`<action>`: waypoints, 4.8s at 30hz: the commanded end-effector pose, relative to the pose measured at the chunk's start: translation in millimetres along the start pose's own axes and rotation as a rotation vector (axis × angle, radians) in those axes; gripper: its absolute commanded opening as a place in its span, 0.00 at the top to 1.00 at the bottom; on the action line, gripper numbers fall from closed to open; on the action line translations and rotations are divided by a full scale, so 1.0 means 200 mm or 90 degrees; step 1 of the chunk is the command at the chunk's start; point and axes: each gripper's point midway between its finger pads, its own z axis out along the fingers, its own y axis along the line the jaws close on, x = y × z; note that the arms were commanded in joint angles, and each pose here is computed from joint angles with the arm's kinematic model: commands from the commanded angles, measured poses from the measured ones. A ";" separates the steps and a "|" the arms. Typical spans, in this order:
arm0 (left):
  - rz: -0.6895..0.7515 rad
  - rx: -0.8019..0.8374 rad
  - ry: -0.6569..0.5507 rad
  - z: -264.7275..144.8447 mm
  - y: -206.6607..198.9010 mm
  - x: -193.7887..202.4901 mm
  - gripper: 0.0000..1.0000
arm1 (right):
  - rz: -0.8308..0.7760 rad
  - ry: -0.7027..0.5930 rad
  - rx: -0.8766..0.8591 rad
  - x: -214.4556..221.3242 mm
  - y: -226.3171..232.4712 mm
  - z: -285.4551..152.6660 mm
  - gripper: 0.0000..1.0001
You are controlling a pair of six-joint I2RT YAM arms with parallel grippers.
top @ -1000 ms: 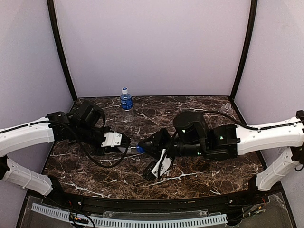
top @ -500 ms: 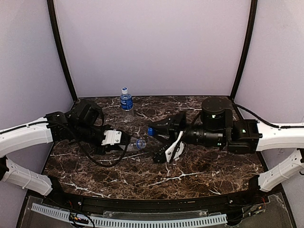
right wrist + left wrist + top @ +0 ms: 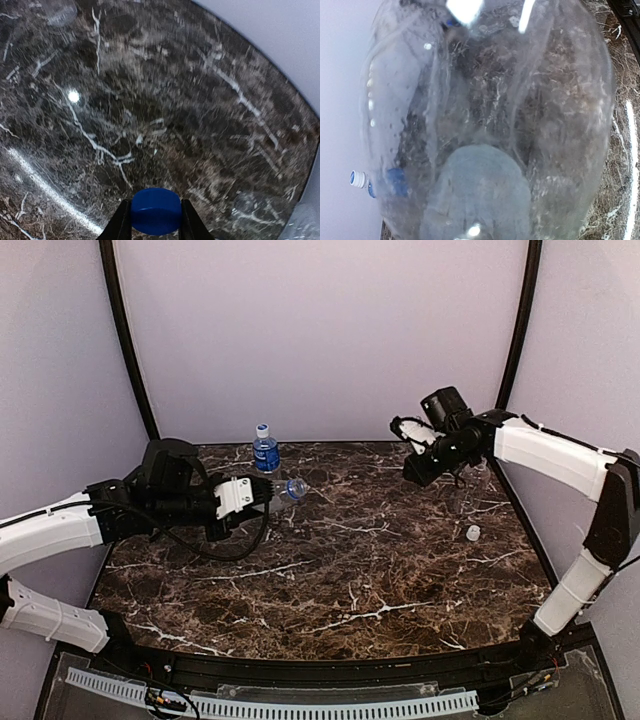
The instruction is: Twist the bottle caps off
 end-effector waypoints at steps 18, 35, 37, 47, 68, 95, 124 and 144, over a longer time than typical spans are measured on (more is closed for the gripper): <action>-0.008 -0.053 -0.031 -0.04 0.06 -0.04 0.82 | 0.238 0.467 -0.003 1.06 0.00 0.47 1.00; -0.059 -0.024 -0.077 -0.06 0.06 -0.14 0.82 | 0.226 0.351 -0.028 0.65 -0.01 0.28 0.33; -0.083 0.004 -0.113 -0.09 0.04 -0.20 0.82 | 0.173 0.269 -0.038 0.42 0.01 0.19 0.31; -0.161 0.131 -0.294 -0.22 -0.03 -0.51 0.78 | -0.237 -0.560 -0.435 -0.59 0.85 -1.00 0.02; -0.159 0.174 -0.345 -0.21 -0.08 -0.57 0.77 | -0.291 -0.610 -0.666 -0.74 1.41 -1.12 0.36; -0.157 -0.069 -0.236 -0.15 0.09 -0.26 0.01 | -0.082 -0.443 -0.297 -0.77 0.87 -0.68 1.00; -0.418 -0.303 -0.074 -0.22 0.07 0.73 0.01 | 0.277 -0.353 0.091 0.02 -0.46 0.12 1.00; -0.419 -0.300 -0.077 -0.22 0.07 0.73 0.01 | 0.248 -0.356 0.095 0.02 -0.46 0.07 0.45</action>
